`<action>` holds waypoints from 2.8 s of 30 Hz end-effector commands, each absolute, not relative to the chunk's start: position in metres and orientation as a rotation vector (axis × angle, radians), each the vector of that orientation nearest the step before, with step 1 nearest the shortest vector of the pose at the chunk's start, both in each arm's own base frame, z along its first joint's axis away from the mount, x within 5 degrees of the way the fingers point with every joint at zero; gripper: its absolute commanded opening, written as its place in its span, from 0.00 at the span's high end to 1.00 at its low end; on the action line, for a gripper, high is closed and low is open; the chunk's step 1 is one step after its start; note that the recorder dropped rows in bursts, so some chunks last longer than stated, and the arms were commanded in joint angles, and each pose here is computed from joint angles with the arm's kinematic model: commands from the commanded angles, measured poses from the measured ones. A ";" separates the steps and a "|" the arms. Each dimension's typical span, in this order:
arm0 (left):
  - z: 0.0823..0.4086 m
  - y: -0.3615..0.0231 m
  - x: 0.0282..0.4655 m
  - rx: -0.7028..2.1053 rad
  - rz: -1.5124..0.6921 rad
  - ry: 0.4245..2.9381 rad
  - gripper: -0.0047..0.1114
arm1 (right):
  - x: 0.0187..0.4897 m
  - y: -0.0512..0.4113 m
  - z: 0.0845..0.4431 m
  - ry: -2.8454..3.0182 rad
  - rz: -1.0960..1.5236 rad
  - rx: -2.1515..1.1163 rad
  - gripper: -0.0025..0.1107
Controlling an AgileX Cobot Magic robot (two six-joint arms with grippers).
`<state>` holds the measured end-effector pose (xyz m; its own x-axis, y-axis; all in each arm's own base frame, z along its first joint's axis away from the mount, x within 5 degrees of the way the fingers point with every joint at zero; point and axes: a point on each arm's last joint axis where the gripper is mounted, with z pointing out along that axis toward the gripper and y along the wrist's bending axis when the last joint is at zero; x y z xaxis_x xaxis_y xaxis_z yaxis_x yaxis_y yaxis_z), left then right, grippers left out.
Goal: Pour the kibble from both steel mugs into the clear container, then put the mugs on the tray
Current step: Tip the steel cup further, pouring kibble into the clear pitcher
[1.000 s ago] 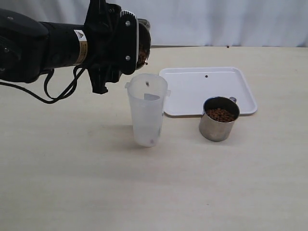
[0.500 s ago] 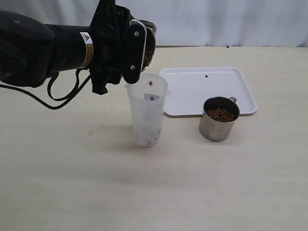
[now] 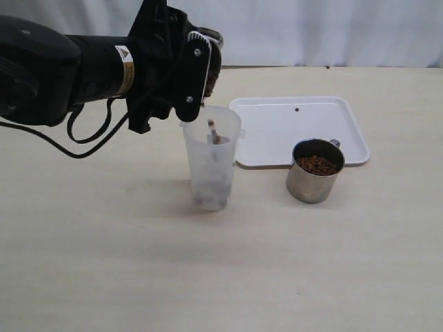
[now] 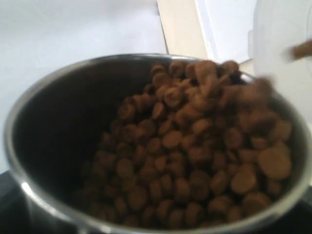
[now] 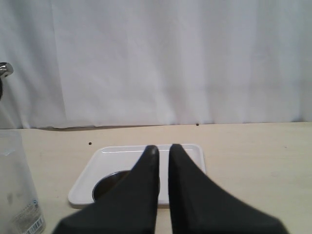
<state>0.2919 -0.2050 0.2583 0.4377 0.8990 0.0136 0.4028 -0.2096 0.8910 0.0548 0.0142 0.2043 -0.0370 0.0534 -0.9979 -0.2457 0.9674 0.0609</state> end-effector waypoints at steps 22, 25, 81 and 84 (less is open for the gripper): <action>0.264 -0.205 0.293 1.839 0.771 1.039 0.96 | 0.055 0.014 0.204 1.588 0.248 -0.152 0.93; 0.264 -0.205 0.293 1.848 0.780 1.027 0.96 | 0.055 0.014 0.204 1.588 0.248 -0.152 0.93; 0.264 -0.206 0.292 1.933 0.848 0.908 0.96 | 0.055 0.014 0.204 1.588 0.248 -0.152 0.93; 0.264 -0.206 0.292 1.934 0.849 0.906 0.96 | 0.055 0.014 0.204 1.588 0.248 -0.152 0.93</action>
<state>0.2919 -0.2050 0.2583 0.5193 0.8258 0.2202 0.2901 -0.4127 0.8635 0.0548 0.0142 0.2043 -0.0370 0.0534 -0.9979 -0.2457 0.9674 0.0609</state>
